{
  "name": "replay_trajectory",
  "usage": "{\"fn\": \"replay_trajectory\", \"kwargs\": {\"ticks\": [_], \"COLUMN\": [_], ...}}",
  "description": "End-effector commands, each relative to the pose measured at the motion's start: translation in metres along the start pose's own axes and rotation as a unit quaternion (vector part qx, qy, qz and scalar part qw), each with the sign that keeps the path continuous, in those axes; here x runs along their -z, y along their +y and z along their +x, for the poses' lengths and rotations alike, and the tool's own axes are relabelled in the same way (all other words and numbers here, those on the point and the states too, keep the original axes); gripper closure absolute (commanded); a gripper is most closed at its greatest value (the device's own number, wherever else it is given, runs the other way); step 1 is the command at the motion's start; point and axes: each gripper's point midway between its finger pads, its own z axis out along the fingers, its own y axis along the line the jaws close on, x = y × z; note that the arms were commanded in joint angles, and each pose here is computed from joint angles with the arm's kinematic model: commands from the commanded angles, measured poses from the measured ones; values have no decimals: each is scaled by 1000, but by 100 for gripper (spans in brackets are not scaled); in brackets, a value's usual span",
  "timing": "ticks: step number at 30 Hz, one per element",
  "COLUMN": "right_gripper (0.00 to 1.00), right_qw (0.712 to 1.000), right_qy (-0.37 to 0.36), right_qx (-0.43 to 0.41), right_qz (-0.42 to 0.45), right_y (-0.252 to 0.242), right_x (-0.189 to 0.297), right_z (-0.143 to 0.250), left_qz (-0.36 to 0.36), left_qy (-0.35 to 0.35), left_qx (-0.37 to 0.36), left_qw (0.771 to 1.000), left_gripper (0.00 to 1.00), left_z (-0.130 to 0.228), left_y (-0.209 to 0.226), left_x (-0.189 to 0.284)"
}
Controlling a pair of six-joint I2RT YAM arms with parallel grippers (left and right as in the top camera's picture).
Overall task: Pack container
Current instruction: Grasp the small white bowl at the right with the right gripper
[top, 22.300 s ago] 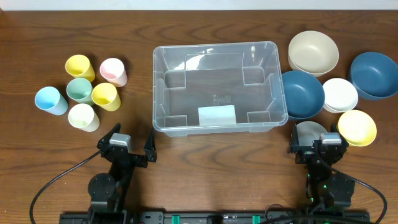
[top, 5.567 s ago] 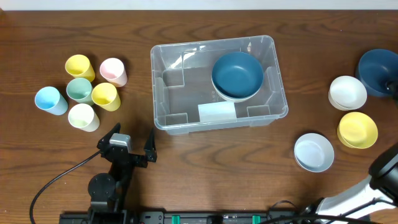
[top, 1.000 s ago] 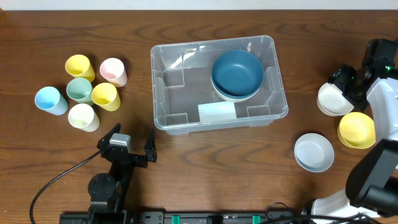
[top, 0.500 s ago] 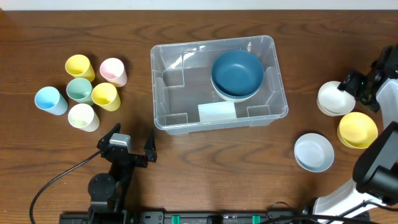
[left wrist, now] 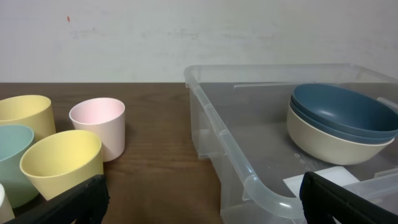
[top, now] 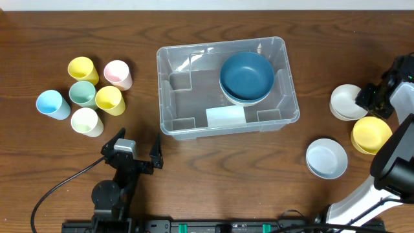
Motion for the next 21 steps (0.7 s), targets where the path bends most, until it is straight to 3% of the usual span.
{"fn": "replay_trajectory", "kwargs": {"ticks": [1,16,21], "right_gripper": [72,98,99], "right_qw": [1000,999,997], "right_qy": [2,-14,-26], "right_qx": [-7,-28,-29], "right_qz": [-8,-28,-70], "right_y": [1,8,25], "right_x": [-5,-3,15], "right_z": [0,-9,-24], "left_qz": [6,6,6], "left_qy": [23,23,23], "left_qx": [-4,-4,-4], "left_qw": [1000,1000,1000], "left_gripper": [2,2,2], "left_z": [16,16,16], "left_y": [-1,-1,-1], "left_x": [-1,-1,-1]}}
